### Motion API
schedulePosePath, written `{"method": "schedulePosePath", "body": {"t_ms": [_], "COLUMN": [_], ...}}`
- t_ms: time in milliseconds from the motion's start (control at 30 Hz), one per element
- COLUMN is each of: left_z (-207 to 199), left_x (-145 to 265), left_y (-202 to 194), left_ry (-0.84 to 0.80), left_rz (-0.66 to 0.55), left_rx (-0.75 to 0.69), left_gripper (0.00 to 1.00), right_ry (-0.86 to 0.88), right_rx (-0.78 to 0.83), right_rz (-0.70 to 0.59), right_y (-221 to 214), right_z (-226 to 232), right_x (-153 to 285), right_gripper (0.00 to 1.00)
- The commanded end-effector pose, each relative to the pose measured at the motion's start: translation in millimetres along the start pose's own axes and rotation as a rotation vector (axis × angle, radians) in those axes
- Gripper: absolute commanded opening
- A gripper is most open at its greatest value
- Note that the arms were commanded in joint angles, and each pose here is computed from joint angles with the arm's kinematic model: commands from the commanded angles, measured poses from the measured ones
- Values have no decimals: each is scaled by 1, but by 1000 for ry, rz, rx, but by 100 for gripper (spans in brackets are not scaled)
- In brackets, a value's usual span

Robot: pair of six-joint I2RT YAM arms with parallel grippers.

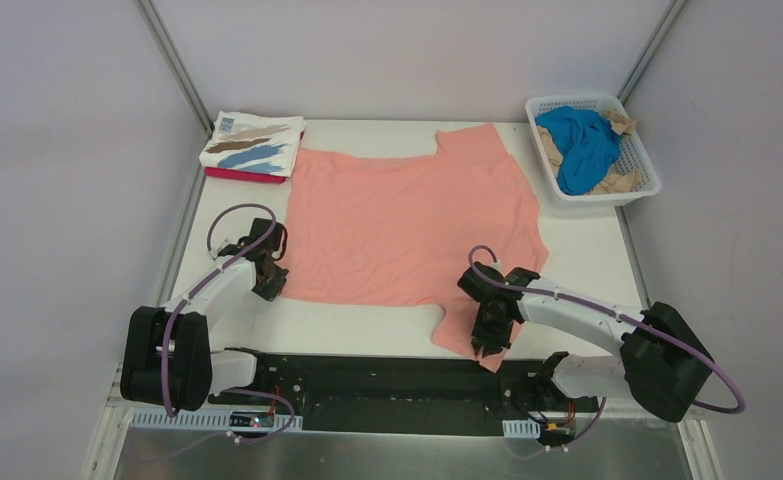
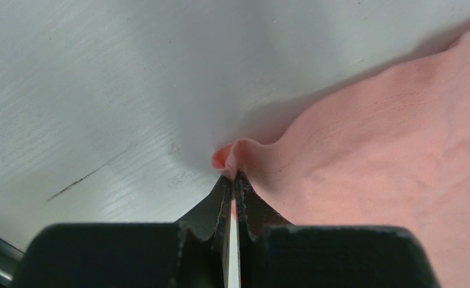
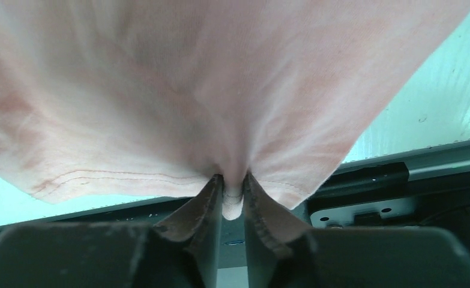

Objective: Fold and stack the t-shirts
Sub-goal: Grab the side of the flattened tshirt closest away from the robot with both arms, then fold the flattened tshirt in 1/3 of the way

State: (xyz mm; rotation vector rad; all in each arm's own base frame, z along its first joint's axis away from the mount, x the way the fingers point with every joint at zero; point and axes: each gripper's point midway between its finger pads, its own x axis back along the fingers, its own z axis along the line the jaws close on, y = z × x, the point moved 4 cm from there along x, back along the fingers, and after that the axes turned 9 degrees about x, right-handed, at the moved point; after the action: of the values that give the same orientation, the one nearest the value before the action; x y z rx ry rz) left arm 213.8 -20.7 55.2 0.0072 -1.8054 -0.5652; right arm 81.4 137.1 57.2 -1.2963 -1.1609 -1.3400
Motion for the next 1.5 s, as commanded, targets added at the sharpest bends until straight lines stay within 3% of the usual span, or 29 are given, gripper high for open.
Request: {"method": "schedulePosePath", "body": {"t_ms": [0, 33, 67, 367, 500, 700, 900, 1167, 1467], "left_z": [14, 16, 18, 60, 70, 78, 54, 0, -32], "left_x": [-4, -3, -1, 18, 23, 29, 44, 52, 48], "left_y": [-10, -10, -10, -11, -22, -24, -12, -1, 23], "left_ry": [46, 43, 41, 54, 21, 4, -84, -232, -176], "left_rz": [43, 42, 41, 16, 71, 79, 62, 72, -30], "left_rx": [-33, -28, -23, 45, 63, 83, 71, 61, 59], "left_gripper": [0, 0, 0, 0, 0, 0, 0, 0, 0], "right_ry": [2, -7, -12, -70, 2, 0, 33, 154, 198], "right_rx": [-39, -37, -33, 35, 54, 66, 63, 33, -72], "right_rz": [-52, -45, -35, 42, 163, 158, 13, -277, -464], "right_y": [10, 9, 7, -11, -28, -31, 1, 77, 156], "right_z": [1, -1, -3, -24, -16, -23, -14, 4, 20], "right_x": [-7, -5, -2, 37, 42, 50, 62, 94, 117], "right_gripper": [13, 2, 0, 0, 0, 0, 0, 0, 0]}}
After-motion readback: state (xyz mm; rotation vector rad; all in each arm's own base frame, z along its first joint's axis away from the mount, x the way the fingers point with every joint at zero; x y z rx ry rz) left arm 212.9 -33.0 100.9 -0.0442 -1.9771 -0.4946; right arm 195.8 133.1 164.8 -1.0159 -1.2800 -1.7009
